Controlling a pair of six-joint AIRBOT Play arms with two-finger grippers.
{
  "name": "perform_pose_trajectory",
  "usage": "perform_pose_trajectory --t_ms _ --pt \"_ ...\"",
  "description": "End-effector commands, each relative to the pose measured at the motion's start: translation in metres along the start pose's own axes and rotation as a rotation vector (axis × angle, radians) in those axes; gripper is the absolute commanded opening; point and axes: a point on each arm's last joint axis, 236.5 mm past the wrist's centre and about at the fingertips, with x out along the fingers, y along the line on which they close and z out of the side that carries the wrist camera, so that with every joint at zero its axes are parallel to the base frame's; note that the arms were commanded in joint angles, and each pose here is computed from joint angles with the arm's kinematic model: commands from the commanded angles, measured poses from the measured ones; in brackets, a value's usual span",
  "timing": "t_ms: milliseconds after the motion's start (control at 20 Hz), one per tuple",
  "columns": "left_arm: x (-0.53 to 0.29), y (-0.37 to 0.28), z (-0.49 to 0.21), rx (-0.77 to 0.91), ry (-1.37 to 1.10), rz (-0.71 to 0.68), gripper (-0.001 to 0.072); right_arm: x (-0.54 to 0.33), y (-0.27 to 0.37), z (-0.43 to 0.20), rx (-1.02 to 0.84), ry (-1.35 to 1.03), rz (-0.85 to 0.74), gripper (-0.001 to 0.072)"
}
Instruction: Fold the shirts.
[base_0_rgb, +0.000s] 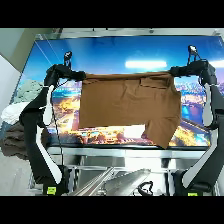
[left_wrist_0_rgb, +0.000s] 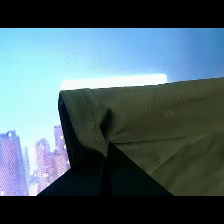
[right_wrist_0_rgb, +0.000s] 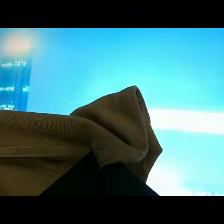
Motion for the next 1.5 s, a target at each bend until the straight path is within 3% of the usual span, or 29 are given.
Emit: perform_pose_trajectory --t_ms 0,350,700,950,1450 --pt "0.000 0.003 -0.006 0.013 0.028 0.015 0.0016 0.010 0.002 -0.015 -0.008 0.049 -0.002 0.0019" --pt "0.000 -0.002 -0.013 0.006 0.055 -0.004 0.0016 0.013 0.008 -0.022 -0.012 0.073 0.011 0.0020" --pt "-0.055 -0.015 0.019 -0.055 0.021 -0.122 0.0016 -0.025 0.003 0.005 -0.018 0.024 -0.001 0.0019" --pt "-0.063 0.004 -0.009 -0.104 0.085 -0.111 0.0016 -0.034 -0.002 -0.006 -0.014 0.077 0.004 0.0019" --pt "-0.018 0.003 -0.044 0.041 0.127 0.004 0.0016 -0.016 -0.014 -0.049 0.006 0.221 -0.026 0.0020"
